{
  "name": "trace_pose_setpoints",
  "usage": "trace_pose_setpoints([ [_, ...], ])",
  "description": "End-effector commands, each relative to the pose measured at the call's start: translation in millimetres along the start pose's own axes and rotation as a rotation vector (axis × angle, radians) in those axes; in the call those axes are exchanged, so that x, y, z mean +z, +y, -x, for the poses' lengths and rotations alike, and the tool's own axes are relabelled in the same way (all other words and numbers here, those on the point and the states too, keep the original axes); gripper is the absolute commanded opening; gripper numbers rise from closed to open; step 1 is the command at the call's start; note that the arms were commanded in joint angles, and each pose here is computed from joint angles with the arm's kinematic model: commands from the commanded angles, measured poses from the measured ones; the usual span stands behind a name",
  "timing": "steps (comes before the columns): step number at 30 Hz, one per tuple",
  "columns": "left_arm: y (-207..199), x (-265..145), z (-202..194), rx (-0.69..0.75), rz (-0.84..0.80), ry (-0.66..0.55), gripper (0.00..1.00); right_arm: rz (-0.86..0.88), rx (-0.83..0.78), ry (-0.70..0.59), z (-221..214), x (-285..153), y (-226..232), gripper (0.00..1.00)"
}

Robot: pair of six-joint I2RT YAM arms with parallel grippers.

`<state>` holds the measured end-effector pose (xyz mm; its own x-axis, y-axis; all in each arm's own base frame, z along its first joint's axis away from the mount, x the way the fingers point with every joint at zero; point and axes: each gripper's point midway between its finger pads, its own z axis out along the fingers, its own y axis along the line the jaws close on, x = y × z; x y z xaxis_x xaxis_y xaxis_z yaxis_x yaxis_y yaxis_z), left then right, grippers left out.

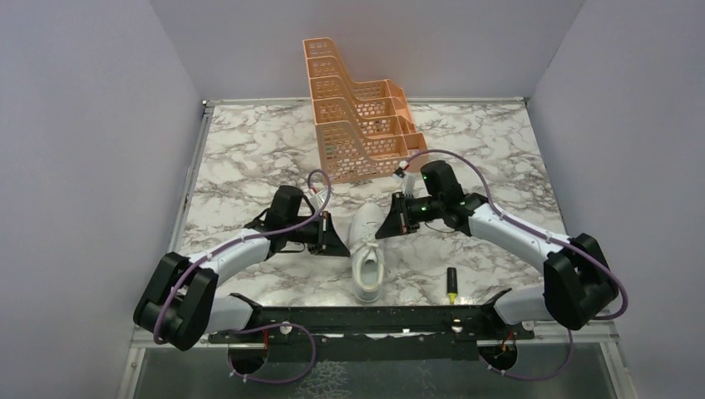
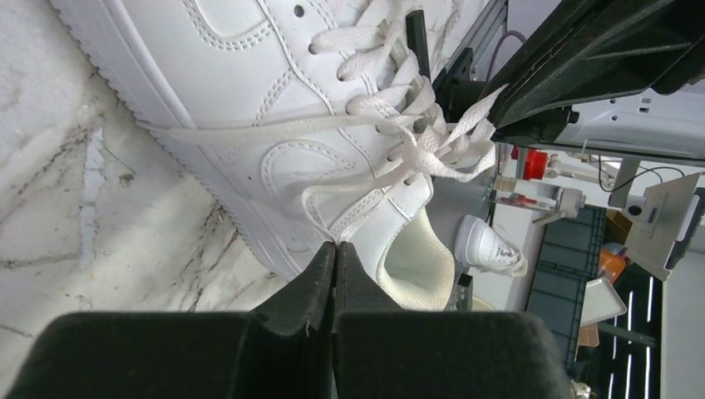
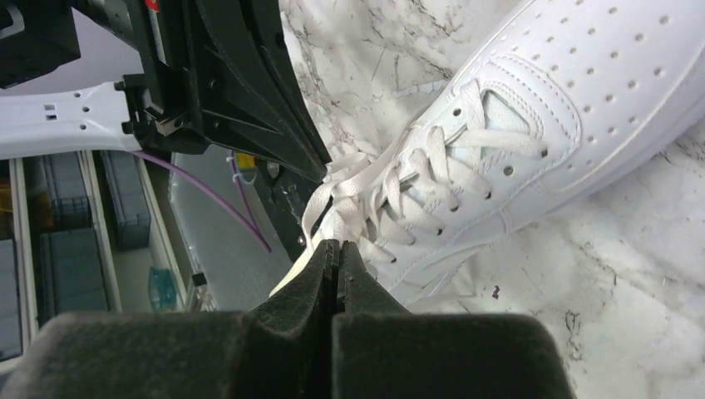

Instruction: Tie the shoes

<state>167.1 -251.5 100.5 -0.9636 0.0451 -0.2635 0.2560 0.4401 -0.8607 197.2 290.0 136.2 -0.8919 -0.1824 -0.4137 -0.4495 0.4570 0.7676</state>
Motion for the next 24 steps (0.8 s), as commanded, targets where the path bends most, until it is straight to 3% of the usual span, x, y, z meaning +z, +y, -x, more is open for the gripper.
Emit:
trace_pose_setpoints([
  [1, -9, -8, -11, -0.033, 0.000, 0.029, 0.00, -0.066, 0.063, -0.053, -3, -4, -7, 0.01],
  [12, 24, -19, -38, -0.231, 0.237, 0.122, 0.00, -0.260, 0.200, -0.158, 7, -8, -43, 0.01],
  [24, 35, -28, -31, -0.205, 0.353, 0.064, 0.00, -0.403, 0.267, -0.227, 0, -25, -70, 0.01],
])
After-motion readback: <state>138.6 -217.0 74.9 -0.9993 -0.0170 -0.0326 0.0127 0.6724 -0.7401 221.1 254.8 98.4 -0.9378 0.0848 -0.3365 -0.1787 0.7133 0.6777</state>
